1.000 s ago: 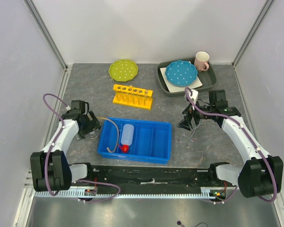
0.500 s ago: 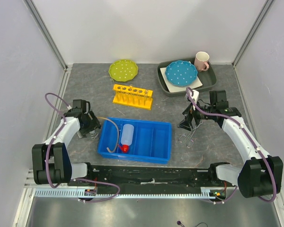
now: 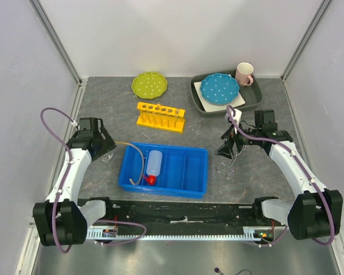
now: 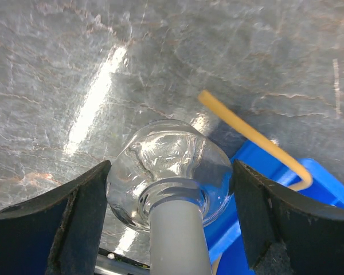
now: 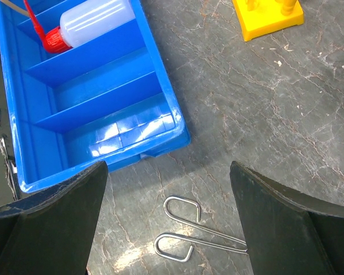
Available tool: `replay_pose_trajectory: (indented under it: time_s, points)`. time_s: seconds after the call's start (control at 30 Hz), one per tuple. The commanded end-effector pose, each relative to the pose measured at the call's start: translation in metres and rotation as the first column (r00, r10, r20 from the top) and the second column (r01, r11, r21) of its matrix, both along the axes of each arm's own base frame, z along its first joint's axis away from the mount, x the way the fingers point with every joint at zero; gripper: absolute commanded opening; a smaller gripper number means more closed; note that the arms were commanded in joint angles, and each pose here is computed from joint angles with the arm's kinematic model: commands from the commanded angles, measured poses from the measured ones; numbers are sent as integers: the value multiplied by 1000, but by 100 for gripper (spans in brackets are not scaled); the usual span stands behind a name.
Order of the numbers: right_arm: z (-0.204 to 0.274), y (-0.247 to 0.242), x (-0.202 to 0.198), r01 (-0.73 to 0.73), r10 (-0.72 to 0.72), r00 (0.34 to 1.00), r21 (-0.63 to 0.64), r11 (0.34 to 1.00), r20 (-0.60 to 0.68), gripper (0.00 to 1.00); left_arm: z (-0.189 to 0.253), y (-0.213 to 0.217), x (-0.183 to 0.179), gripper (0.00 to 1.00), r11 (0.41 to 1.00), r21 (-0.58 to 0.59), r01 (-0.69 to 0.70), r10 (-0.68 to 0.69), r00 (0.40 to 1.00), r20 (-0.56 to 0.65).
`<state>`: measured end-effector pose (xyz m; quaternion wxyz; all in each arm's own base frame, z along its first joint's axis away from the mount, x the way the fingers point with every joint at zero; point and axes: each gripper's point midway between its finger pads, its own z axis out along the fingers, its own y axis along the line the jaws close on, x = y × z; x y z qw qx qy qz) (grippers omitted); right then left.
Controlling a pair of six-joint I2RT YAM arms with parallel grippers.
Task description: Organize the chemistry lab equipment
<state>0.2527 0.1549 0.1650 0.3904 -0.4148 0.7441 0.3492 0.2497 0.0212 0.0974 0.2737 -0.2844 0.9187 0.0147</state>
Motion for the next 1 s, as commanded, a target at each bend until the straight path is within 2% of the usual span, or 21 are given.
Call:
replay_pose_trajectory:
  time_s: [0.0, 0.23, 0.4, 0.53, 0.67, 0.73, 0.77, 0.83, 0.97]
  points:
    - [8, 3, -3, -35, 34, 998, 25, 999, 45, 95, 44, -7, 11, 26, 997, -5, 75, -74, 991, 113]
    - [8, 1, -1, -31, 30, 999, 27, 999, 42, 95, 86, -58, 13, 22, 952, -144, 270, -234, 946, 224]
    - [7, 0, 0, -25, 24, 999, 26, 999, 39, 95, 112, -128, 3, 21, 862, -205, 464, -399, 869, 293]
    - [6, -2, 0, -16, 15, 999, 25, 1000, 36, 95, 118, -178, -10, 20, 797, -266, 542, -464, 832, 305]
    - [6, -6, 3, -1, 0, 1000, 30, 1000, 31, 95, 111, -232, -31, 20, 709, -289, 644, -571, 764, 301]
    - [6, -8, 3, 7, -8, 1000, 32, 999, 30, 95, 99, -248, -36, 20, 701, -297, 649, -592, 761, 264]
    - [6, -10, 5, 13, -14, 999, 32, 999, 30, 95, 99, -264, -44, 20, 668, -299, 681, -626, 732, 269]
    - [5, -11, 5, 19, -20, 999, 34, 999, 25, 95, 82, -277, -46, 20, 673, -284, 684, -648, 729, 219]
    - [2, -15, 7, 33, -33, 999, 35, 999, 13, 95, 60, -304, -53, 21, 638, -264, 723, -709, 686, 165]
